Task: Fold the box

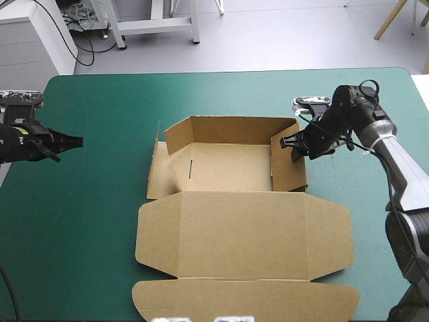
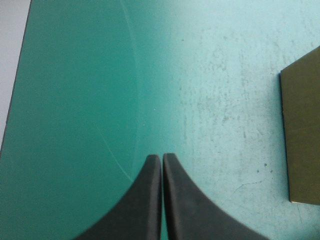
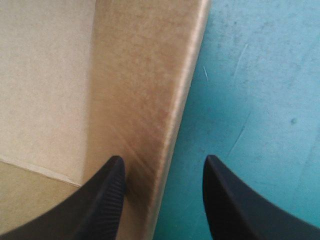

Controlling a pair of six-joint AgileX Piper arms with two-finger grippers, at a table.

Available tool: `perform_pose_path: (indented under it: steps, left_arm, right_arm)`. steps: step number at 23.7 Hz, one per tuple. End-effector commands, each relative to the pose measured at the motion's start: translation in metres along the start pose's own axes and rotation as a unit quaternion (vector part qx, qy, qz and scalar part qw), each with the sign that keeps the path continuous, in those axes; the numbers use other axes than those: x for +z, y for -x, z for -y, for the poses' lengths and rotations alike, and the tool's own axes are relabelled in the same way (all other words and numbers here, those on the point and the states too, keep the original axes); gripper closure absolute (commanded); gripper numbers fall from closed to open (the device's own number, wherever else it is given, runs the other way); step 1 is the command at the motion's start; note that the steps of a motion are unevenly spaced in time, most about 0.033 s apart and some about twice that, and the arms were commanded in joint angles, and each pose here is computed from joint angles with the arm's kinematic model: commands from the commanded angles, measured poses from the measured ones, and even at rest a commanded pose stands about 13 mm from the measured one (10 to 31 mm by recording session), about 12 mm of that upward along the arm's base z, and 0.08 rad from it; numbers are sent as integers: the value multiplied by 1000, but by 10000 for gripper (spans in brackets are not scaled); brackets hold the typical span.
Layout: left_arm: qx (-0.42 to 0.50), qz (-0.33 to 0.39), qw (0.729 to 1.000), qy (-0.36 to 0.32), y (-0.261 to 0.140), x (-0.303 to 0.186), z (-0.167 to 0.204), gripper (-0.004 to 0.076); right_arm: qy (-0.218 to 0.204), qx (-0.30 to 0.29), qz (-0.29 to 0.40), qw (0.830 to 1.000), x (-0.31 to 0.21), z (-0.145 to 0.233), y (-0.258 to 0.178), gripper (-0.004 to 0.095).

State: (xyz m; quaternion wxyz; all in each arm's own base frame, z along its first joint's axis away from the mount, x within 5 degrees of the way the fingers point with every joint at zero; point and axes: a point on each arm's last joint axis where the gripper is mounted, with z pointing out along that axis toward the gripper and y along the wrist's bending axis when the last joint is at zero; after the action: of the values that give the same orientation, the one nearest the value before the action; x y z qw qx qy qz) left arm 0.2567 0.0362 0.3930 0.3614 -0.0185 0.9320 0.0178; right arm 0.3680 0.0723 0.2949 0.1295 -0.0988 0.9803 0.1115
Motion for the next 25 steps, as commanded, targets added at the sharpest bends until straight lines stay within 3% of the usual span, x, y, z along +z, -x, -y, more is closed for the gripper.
perform_pose_path:
  steps: [1,7,10,13,21,24,25]
  left_arm:
    - [-4,53,999,-1,9,-16,1,732]
    - [-4,53,999,-1,9,-16,1,734]
    - [-5,52,999,-3,9,-16,1,734]
    - [-9,50,999,-9,9,-16,3,734]
    - [-30,54,997,-50,10,-16,10,727]
    - [-28,56,996,-70,10,-17,13,610]
    - [-35,57,995,-79,11,-16,15,535]
  right_arm:
    - [18,-2,27,999,-6,-4,6,481]
    - [32,9,9,999,12,-3,10,511]
    - [28,6,8,1000,12,-2,9,680]
    - [27,-1,8,1000,12,-2,9,916]
    - [38,-7,10,999,-3,-4,5,922]
    - [79,0,52,995,-34,2,1,922]
    - [94,8,74,993,-47,5,-1,922]
